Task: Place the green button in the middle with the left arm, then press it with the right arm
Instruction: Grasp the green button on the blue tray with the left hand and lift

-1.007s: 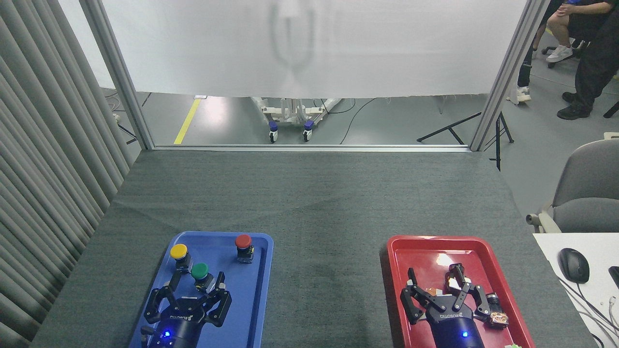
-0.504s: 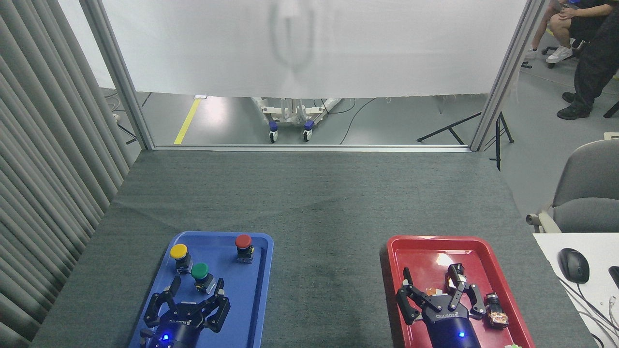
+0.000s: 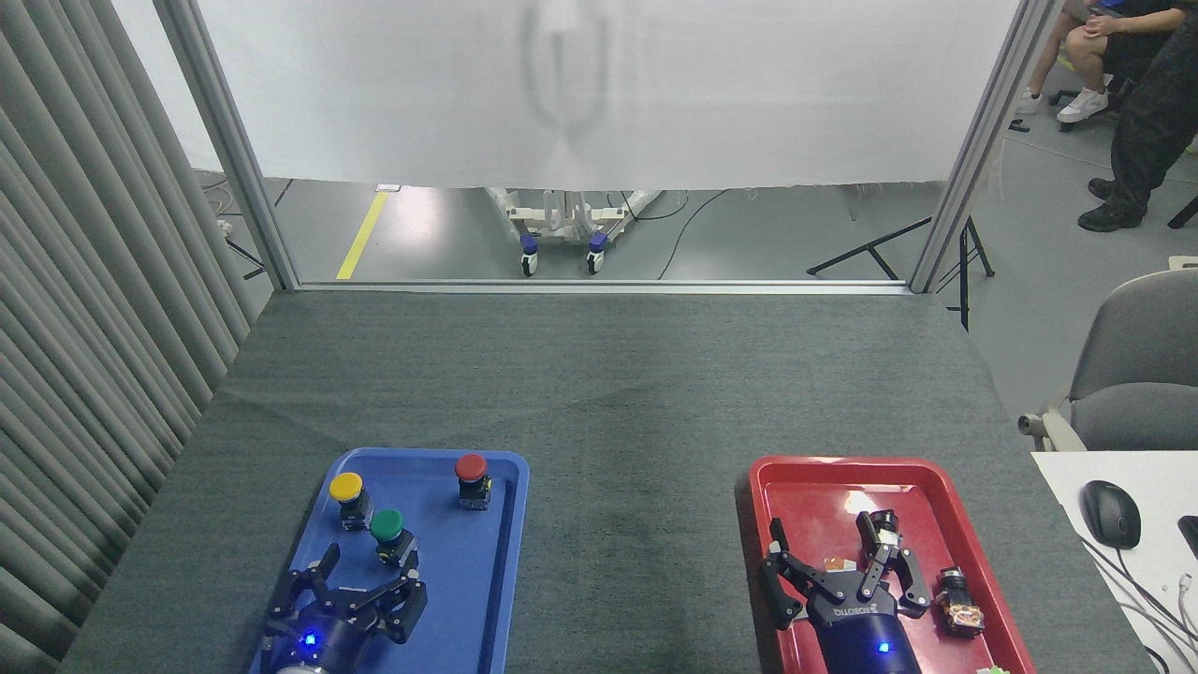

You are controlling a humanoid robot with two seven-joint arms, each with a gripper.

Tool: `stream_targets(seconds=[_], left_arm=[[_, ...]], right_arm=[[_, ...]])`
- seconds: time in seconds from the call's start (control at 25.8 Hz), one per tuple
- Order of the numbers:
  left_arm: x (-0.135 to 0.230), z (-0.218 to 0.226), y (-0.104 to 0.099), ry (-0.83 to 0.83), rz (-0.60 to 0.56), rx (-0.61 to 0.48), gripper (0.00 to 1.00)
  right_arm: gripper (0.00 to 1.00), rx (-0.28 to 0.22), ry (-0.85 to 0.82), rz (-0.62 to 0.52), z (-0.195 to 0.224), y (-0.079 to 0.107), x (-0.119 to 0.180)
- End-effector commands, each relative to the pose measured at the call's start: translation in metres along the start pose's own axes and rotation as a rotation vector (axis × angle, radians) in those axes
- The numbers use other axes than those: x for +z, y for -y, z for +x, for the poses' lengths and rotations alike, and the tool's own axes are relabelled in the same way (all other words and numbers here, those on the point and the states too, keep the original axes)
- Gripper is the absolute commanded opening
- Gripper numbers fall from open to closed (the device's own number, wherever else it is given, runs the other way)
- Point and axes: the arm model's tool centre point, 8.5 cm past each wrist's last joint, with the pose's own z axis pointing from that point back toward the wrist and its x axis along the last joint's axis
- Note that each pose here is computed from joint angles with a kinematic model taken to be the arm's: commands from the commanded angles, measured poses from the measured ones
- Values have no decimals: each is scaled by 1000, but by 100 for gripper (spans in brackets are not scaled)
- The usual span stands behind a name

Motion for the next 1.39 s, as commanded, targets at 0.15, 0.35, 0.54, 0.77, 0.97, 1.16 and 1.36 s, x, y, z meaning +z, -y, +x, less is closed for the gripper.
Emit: stream_targets(seconds=[0.15,0.35,0.54,0.77,0.97,1.16,1.36], left_arm=[[-19,-4,0,12,-27,9,96],[-30,-6,-4,8,-33,11,79],[-32,-6,-5,15,-31,12,33],[-30,-1,-12,138,-1,7,0],[-21,27,-47,286,127,-12,0],[-34,146,-67,482,172,-70,0],[-52,231,-59,530,108,-91,0]], right_arm=[[99,0,-5,10,0,-3,2],[99,0,9,4,5,-2,1],[100,1,15,5,7,-1,1],[100,1,13,11,7,-3,2],[99,1,14,11,7,-2,1],[99,4,17,6,7,-2,2],[99,23,28,14,4,-3,3]])
